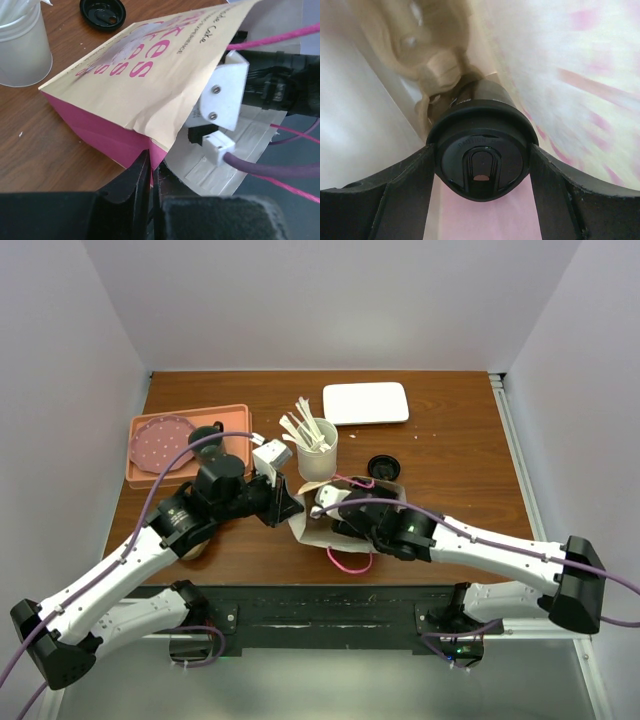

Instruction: Pack the takeout coffee

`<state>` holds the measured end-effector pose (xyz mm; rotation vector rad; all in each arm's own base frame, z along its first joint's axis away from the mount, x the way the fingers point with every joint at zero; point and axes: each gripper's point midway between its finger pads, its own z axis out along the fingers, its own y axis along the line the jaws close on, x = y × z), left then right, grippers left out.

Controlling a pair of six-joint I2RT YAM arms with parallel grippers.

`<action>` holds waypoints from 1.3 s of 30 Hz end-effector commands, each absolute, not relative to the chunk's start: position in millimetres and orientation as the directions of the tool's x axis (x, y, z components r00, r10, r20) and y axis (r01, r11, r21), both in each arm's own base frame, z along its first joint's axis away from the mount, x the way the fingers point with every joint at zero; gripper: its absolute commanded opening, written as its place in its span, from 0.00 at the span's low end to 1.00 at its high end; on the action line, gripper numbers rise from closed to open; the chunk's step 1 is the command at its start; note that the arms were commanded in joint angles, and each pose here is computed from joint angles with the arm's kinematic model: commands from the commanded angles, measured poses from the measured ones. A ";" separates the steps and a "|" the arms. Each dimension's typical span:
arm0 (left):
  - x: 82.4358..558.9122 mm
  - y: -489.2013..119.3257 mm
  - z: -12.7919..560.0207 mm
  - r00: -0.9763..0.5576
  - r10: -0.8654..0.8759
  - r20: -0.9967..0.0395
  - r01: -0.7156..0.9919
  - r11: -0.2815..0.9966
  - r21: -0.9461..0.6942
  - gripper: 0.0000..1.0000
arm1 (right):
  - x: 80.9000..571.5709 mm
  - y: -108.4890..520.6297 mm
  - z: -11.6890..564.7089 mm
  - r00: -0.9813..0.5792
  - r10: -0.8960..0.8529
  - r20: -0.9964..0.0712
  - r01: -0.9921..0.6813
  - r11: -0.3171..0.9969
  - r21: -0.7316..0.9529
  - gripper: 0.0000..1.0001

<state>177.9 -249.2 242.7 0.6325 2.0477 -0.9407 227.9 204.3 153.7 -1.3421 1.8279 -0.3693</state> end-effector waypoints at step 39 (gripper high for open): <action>190.6 -258.9 267.8 -0.555 0.126 -0.822 0.697 0.610 -0.377 0.10 | 222.1 227.8 155.9 -0.090 -0.888 -0.451 -0.738 0.364 -0.569 0.06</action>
